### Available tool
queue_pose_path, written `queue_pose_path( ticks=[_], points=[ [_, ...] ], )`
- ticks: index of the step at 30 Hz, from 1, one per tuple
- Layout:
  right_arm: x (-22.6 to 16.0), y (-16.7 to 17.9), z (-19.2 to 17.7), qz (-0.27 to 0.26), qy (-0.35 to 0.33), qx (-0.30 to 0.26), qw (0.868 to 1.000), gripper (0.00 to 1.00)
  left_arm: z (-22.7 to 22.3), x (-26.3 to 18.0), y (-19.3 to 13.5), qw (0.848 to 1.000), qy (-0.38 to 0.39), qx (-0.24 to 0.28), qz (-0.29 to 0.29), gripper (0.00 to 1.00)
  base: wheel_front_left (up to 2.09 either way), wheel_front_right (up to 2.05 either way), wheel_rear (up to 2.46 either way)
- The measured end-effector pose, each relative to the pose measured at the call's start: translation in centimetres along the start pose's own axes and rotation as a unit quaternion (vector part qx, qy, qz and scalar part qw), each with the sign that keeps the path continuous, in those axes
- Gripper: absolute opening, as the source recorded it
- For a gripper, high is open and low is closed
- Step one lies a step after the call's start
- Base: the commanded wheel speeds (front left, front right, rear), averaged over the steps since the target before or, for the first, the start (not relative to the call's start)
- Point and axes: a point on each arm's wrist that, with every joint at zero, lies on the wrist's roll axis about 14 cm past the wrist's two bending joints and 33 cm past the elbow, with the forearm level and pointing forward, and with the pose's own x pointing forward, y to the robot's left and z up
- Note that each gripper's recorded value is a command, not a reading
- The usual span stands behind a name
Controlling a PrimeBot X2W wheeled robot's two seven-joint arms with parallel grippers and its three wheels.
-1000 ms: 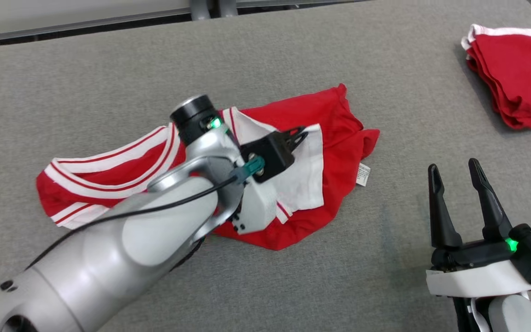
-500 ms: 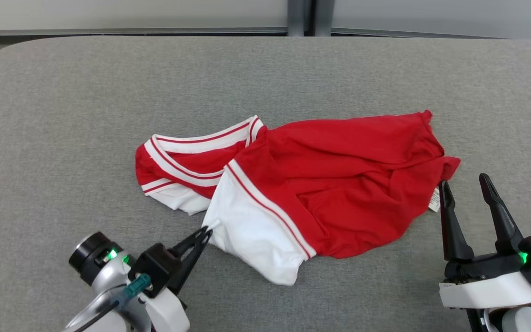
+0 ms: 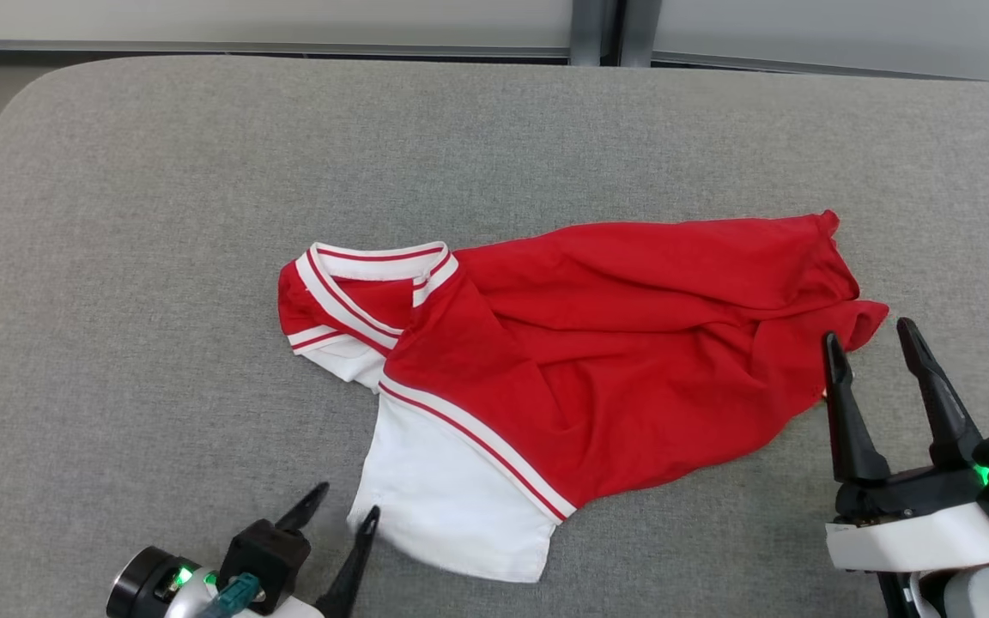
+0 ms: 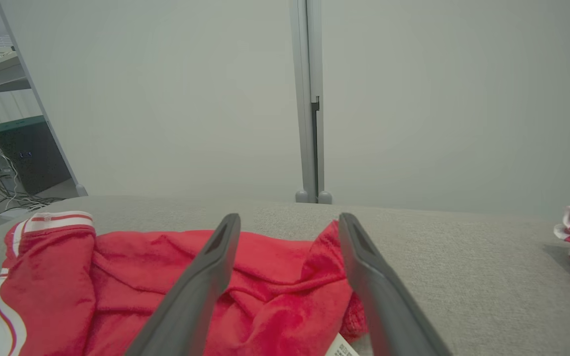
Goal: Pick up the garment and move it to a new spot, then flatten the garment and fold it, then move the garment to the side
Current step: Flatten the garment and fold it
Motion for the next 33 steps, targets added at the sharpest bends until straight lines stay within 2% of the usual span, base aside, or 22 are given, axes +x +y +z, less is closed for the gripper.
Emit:
queue_pose_path(
  ticks=[4,7,16,23,24,25,26,33],
  points=[
    [-0.4,-0.9,-0.5,-0.012,0.008,-0.002,1.000,1.00,3.5,-0.9,1.7,0.997,-0.059,-0.008,0.051,1.00,0.00,0.00,0.00],
    [-0.3,-0.9,-0.8,-0.011,0.012,0.000,1.000,1.00,5.2,-1.2,1.7,0.993,-0.088,-0.057,0.061,1.00,0.00,0.00,0.00],
    [0.0,-1.5,-0.9,-0.020,0.010,0.001,1.000,1.00,-1.2,-0.5,-0.5,0.992,0.039,-0.116,0.039,1.00,0.00,0.00,0.00],
    [0.1,-1.7,-1.3,-0.022,0.015,0.001,1.000,1.00,-3.1,0.4,-1.0,0.991,0.081,-0.104,0.031,1.00,0.00,0.00,0.00],
    [0.1,-1.7,-1.3,-0.021,0.015,0.001,1.000,1.00,-3.1,0.5,-1.1,0.991,0.081,-0.098,0.029,0.60,0.00,0.00,0.00],
    [0.1,-1.6,-1.3,-0.020,0.016,0.001,1.000,1.00,-3.1,0.7,-1.2,0.992,0.083,-0.093,0.028,0.27,0.00,0.00,0.00],
    [0.2,-1.6,-1.4,-0.019,0.016,0.001,1.000,1.00,-3.1,0.9,-1.2,0.992,0.082,-0.090,0.030,0.00,0.00,0.00,0.00],
    [0.6,-1.3,-1.0,-0.008,0.010,-0.005,1.000,1.00,-0.9,1.8,-0.8,0.994,0.025,-0.092,0.045,0.00,0.00,0.00,0.00]
  ],
)
